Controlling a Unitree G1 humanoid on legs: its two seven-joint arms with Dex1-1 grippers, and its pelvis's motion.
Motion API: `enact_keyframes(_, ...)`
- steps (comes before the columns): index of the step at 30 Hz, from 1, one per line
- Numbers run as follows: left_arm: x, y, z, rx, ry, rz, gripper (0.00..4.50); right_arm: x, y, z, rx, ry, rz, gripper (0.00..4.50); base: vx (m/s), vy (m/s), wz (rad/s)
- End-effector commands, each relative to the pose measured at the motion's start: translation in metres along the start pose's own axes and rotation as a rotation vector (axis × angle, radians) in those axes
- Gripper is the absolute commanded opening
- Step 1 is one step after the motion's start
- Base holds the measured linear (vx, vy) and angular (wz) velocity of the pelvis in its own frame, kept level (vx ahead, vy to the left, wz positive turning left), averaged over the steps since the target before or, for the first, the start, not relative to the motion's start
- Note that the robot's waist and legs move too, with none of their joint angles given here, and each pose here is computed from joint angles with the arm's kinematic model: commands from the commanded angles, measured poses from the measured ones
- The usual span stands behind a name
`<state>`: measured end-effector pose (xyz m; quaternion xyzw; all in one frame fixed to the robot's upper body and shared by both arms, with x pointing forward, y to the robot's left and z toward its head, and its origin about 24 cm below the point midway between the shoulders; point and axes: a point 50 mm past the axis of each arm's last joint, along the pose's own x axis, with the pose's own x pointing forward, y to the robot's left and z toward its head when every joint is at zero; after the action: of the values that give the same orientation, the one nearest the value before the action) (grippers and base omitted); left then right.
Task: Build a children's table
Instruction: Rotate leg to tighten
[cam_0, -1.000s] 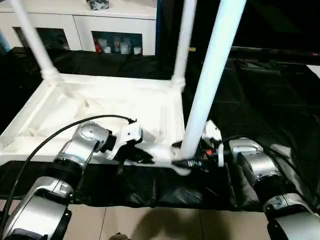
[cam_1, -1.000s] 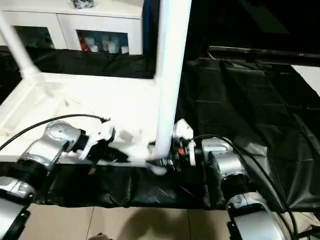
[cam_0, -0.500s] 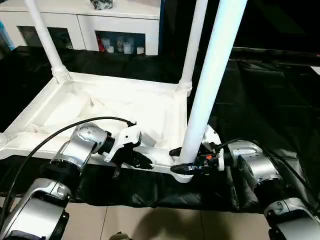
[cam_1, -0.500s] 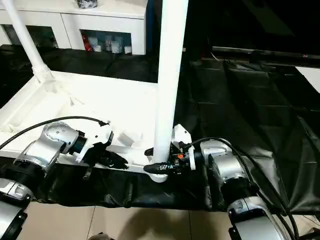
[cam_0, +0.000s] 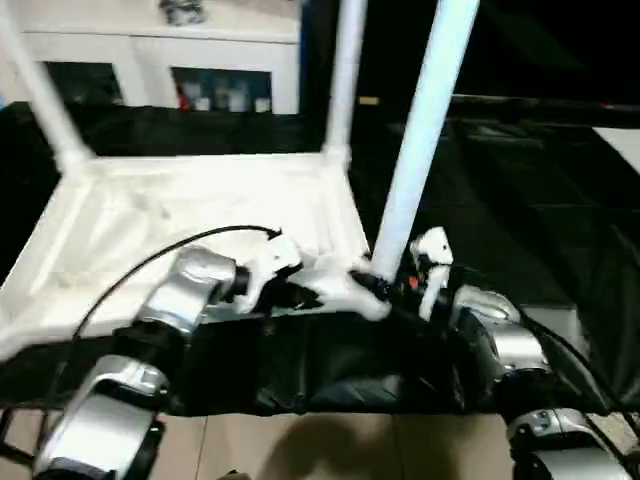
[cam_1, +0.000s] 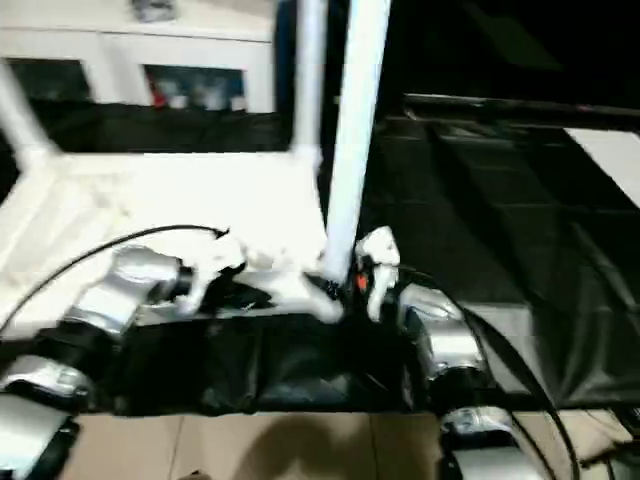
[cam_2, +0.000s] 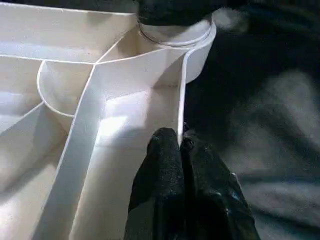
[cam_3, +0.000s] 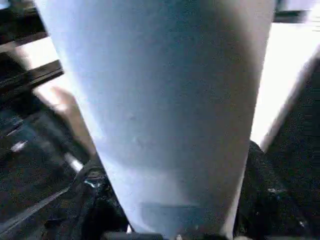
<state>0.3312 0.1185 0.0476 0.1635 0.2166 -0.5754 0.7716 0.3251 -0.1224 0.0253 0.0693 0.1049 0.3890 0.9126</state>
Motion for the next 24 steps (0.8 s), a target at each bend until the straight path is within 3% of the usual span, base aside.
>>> enact_keyframes(1, 0.033, -0.010, 0.029, 0.030, -0.085, 0.005, 0.00, 0.033, 0.035, -0.023, 0.118, 0.076, 0.008, 2.14, 0.000, 0.000, 0.00)
enact_keyframes(5, 0.043, -0.012, 0.035, 0.072, -0.071, 0.040, 0.00, 0.047, 0.031, -0.022, 0.108, 0.081, -0.223, 2.14, 0.000, 0.000, 0.00)
enact_keyframes(8, 0.041, -0.011, 0.034, 0.082, -0.069, 0.034, 0.00, 0.047, 0.029, -0.017, 0.119, 0.035, -0.241, 2.14, 0.000, 0.000, 0.00)
enact_keyframes(9, 0.039, -0.011, 0.033, 0.086, -0.069, 0.026, 0.00, 0.047, 0.028, -0.015, 0.100, 0.029, -0.243, 2.46, 0.000, 0.000, 0.00)
enact_keyframes(16, 0.029, -0.009, 0.023, 0.105, -0.061, 0.009, 0.00, 0.037, 0.017, -0.012, -0.017, 0.032, -0.237, 3.12, 0.000, 0.000, 0.00)
enact_keyframes(21, 0.025, -0.009, 0.017, 0.135, -0.045, 0.006, 0.00, 0.017, 0.008, -0.004, -0.109, 0.027, -0.143, 3.51, 0.000, 0.000, 0.00)
enact_keyframes(24, 0.024, -0.009, 0.013, 0.140, -0.047, 0.022, 0.00, -0.008, 0.005, 0.002, -0.172, 0.022, -0.058, 3.59, 0.000, 0.000, 0.00)
